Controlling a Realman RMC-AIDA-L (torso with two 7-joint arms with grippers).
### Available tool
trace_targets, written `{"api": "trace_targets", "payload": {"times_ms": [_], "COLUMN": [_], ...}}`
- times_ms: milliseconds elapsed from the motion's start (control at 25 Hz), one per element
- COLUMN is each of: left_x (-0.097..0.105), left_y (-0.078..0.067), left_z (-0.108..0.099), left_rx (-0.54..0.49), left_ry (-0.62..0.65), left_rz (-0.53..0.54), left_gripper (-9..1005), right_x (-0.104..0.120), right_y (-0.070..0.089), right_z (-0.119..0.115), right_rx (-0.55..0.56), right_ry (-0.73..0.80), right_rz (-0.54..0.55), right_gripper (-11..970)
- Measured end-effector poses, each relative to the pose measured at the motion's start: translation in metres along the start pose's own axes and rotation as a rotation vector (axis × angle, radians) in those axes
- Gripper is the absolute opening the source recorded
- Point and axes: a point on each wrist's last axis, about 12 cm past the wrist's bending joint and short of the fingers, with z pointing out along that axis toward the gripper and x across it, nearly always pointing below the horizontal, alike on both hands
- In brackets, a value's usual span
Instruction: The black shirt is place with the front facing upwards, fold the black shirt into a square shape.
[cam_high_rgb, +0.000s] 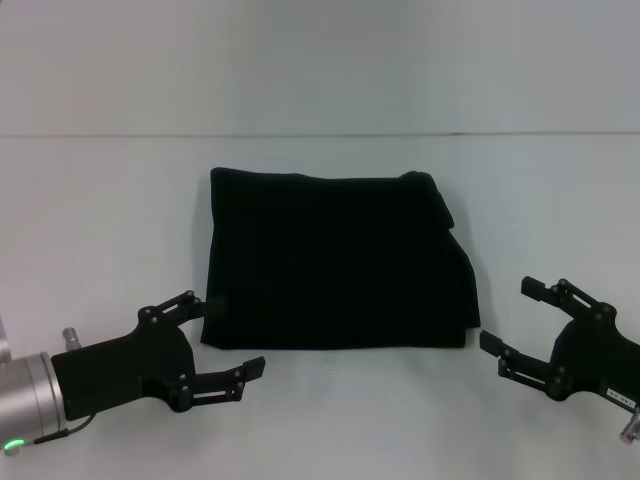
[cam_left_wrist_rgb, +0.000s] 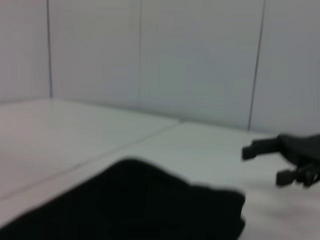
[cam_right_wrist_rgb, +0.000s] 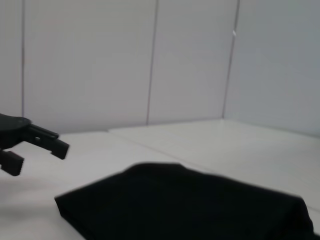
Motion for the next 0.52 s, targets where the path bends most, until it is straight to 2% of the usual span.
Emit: {"api": "trace_targets", "payload": {"times_ms": [160,520], "left_x": [0.0068,0.0045], "left_y": [-0.0008,0.0035], "left_z": [-0.0014,-0.0018], "left_rx": [-0.012,-0.005], "left_ry": [0.015,0.027], "left_rz": [-0.036,-0.058], "left_gripper": [936,936], "right_x": [0.0059,0.0067], "right_y": [0.003,0.0031], "right_z": [-0.006,-0.0065], "right_rx": [0.013,0.015], "right_ry": [0.022,0.026], "right_rz": [0.014,0.016], "right_gripper": [898,897]}}
